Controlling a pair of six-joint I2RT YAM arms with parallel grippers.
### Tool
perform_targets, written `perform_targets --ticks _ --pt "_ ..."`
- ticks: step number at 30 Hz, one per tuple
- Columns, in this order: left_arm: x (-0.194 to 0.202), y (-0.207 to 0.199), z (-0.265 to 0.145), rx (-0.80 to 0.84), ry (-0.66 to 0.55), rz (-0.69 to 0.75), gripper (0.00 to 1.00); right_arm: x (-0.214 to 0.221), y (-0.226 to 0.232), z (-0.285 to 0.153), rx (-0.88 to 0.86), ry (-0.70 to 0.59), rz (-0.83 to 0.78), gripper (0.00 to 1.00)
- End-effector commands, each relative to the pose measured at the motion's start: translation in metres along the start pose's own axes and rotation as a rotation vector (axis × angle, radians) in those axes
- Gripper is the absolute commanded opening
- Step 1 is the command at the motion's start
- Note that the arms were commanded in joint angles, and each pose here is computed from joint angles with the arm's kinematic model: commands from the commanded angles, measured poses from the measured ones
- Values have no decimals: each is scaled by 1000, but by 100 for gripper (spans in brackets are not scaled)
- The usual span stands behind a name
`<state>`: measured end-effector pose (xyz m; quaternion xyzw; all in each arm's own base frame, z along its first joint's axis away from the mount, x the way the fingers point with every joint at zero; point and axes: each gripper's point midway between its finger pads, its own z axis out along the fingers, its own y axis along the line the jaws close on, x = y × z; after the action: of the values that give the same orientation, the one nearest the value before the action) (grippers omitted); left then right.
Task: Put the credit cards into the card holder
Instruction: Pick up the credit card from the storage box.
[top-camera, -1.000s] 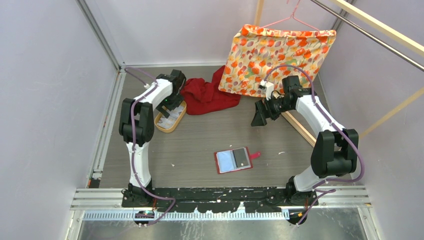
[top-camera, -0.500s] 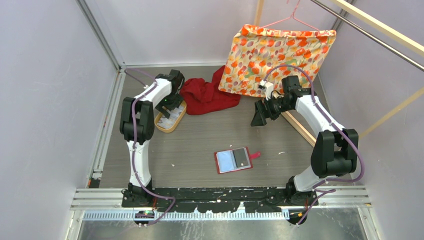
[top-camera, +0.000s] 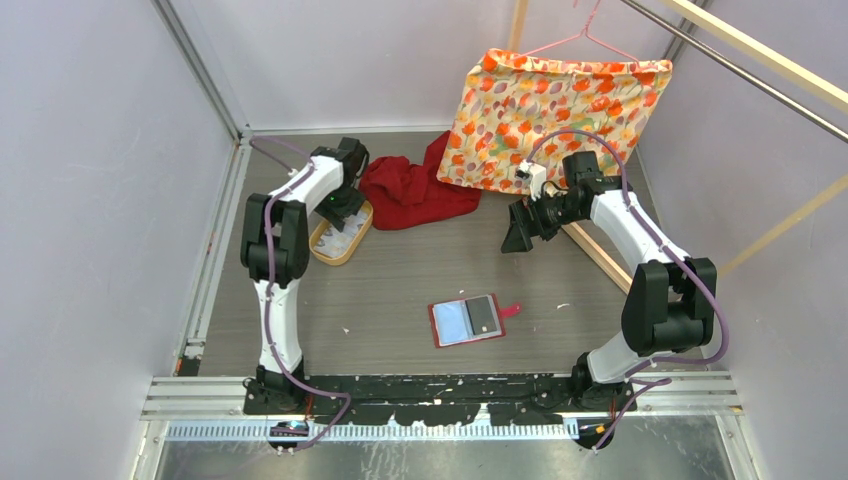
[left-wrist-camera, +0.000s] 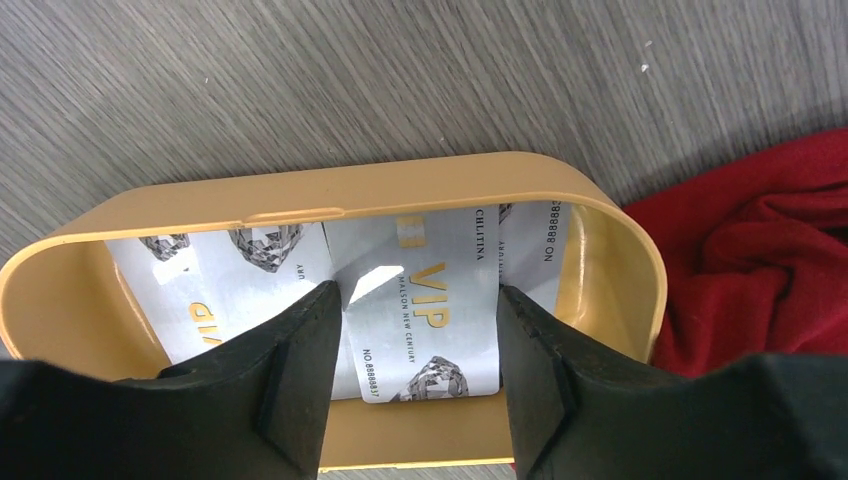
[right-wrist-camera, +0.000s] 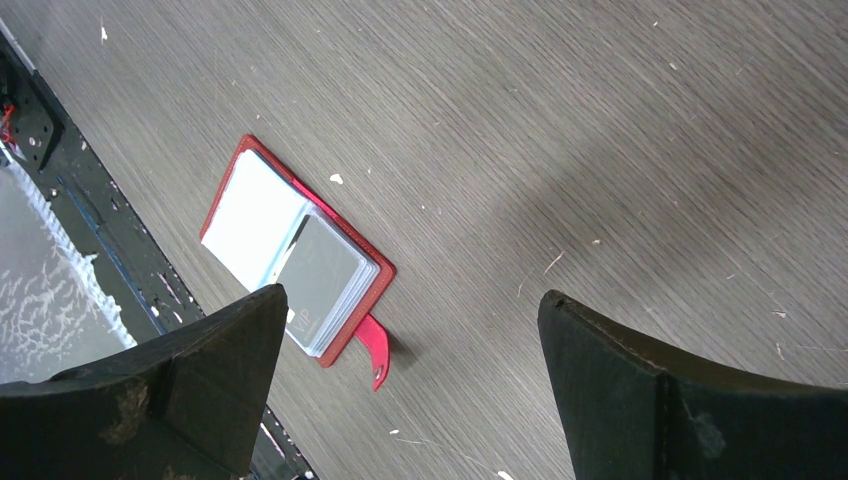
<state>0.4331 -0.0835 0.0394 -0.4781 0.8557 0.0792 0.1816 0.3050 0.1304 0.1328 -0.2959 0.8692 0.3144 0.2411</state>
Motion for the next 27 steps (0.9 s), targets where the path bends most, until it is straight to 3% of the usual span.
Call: perform_targets --ticks 1,11,27 --pt "-11 2 -9 26 -35 -35 54 -6 6 -2 -16 -20 -32 100" --pt "-18 6 -27 78 -58 -53 47 -5 6 -2 -21 -18 -29 100" --pt "-21 12 -40 114 -61 -53 47 -5 8 -1 -34 -18 -27 100"
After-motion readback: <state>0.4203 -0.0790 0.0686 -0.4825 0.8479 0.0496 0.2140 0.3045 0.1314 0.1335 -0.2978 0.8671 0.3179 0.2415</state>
